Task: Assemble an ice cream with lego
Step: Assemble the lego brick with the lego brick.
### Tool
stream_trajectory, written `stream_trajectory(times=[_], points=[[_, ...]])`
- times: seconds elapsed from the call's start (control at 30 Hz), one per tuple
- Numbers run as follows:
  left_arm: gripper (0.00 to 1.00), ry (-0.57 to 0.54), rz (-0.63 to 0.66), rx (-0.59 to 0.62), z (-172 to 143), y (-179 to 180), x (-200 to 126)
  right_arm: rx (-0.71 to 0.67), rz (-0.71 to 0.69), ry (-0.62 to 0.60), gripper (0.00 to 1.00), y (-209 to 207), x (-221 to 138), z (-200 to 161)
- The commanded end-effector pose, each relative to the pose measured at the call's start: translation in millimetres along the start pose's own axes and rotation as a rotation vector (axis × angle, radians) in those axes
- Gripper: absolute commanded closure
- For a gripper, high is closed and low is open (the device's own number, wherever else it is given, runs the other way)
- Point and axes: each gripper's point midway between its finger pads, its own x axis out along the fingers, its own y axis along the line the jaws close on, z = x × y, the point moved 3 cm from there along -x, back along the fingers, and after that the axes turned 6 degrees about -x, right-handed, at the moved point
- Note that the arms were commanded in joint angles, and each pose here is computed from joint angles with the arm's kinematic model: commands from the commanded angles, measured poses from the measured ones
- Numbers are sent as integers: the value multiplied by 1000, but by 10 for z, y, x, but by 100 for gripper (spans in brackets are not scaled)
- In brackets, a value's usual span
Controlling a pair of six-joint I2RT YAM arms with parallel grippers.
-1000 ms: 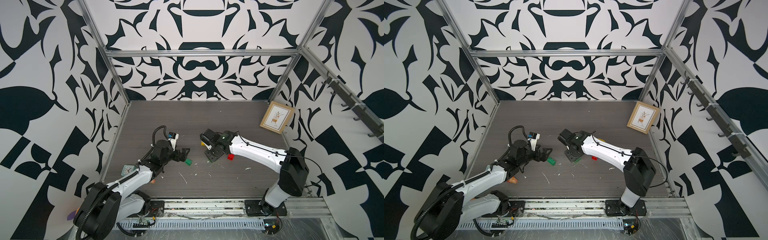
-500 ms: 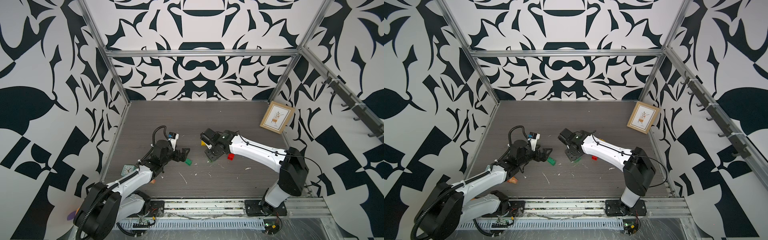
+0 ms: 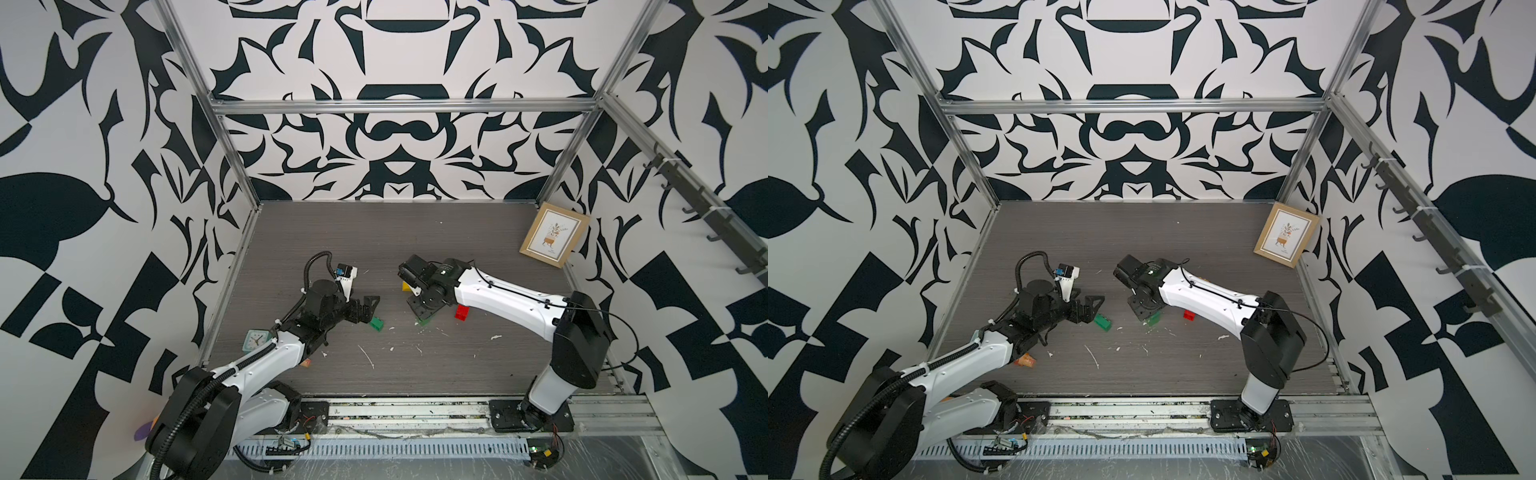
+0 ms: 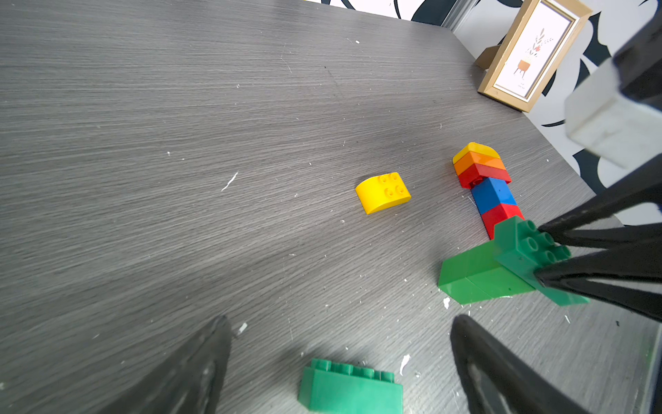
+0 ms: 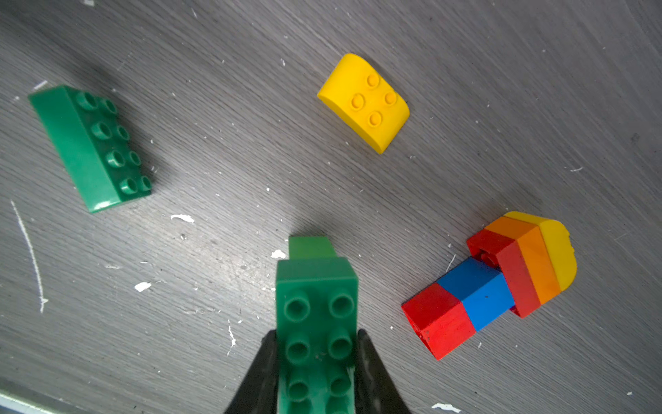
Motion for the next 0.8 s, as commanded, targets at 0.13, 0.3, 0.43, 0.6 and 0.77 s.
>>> stream_trajectory(times=[0.13, 0.3, 0.43, 0.6, 0.77], points=[[1, -16, -3, 14, 75, -37, -25, 6, -43, -37, 68, -90, -110, 75], [1, -17, -1, 14, 75, -33, -28, -1, -45, -71, 66, -103, -175, 119], [1, -17, -1, 16, 76, -35, -30, -5, -33, -81, 62, -87, -173, 130], [1, -16, 0, 15, 73, -33, -30, -5, -17, -83, 59, -67, -164, 126], [1, -16, 1, 16, 74, -31, -29, -6, -22, -84, 59, -79, -174, 105]])
